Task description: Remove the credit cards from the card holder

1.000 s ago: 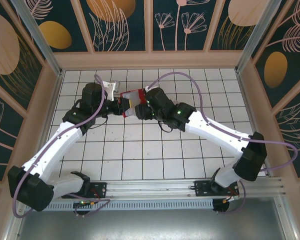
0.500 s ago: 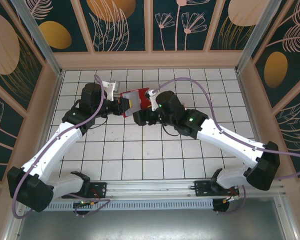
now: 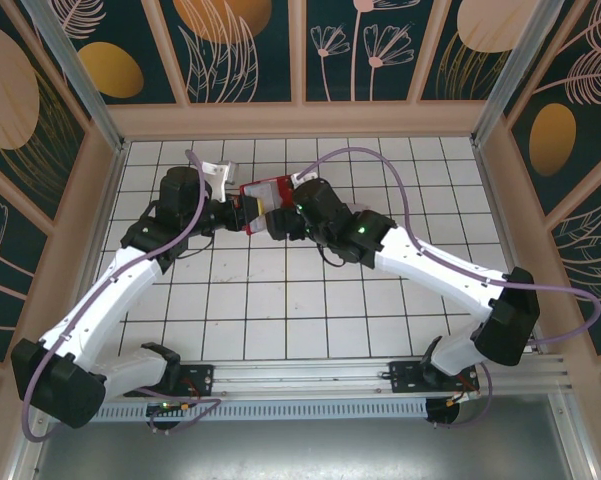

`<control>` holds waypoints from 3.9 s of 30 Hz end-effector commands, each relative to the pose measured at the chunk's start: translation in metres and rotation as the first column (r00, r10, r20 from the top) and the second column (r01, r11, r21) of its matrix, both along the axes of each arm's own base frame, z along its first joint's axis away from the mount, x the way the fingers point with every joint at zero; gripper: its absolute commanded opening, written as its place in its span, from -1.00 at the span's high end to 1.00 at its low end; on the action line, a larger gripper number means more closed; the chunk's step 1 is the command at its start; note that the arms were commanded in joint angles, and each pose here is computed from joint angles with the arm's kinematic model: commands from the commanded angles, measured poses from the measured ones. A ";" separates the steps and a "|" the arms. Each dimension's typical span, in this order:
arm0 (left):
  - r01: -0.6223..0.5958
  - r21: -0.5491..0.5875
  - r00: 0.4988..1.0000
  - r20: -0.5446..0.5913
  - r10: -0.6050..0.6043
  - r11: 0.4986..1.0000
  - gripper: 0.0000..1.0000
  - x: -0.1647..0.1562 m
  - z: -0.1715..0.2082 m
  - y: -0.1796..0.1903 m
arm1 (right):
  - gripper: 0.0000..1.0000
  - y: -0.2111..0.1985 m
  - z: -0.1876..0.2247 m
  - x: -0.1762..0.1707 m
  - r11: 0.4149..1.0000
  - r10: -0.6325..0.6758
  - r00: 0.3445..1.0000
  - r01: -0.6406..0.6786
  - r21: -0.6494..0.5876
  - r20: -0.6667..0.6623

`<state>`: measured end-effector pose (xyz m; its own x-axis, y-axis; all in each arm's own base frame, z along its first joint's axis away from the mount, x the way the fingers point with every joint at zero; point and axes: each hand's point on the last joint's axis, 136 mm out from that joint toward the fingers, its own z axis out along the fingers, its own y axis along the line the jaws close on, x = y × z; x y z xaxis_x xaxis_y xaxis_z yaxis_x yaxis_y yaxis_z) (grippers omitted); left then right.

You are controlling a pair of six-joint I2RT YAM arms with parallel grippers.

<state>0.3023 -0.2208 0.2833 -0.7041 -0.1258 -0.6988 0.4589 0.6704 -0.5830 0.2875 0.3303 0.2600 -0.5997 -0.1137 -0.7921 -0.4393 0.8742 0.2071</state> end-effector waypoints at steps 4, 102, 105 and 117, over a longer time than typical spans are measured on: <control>0.066 -0.054 0.993 0.099 -0.060 0.996 1.00 -0.008 0.031 -0.008 | -0.66 -0.078 0.022 0.014 0.961 -0.269 0.961 0.272 -0.045 0.067; 0.610 -0.157 0.745 0.449 -0.494 0.777 0.70 -0.107 0.113 -0.035 | 0.09 0.010 0.144 -0.163 0.474 0.717 0.663 -0.689 0.548 0.213; 0.609 -0.158 0.745 0.449 -0.493 0.777 0.70 -0.106 0.113 -0.035 | 0.19 0.011 0.144 -0.164 0.470 0.721 0.659 -0.692 0.547 0.214; 0.595 -0.163 0.763 0.421 -0.491 0.787 0.64 -0.099 0.105 -0.037 | 0.35 0.015 0.142 -0.165 0.459 0.733 0.647 -0.698 0.549 0.209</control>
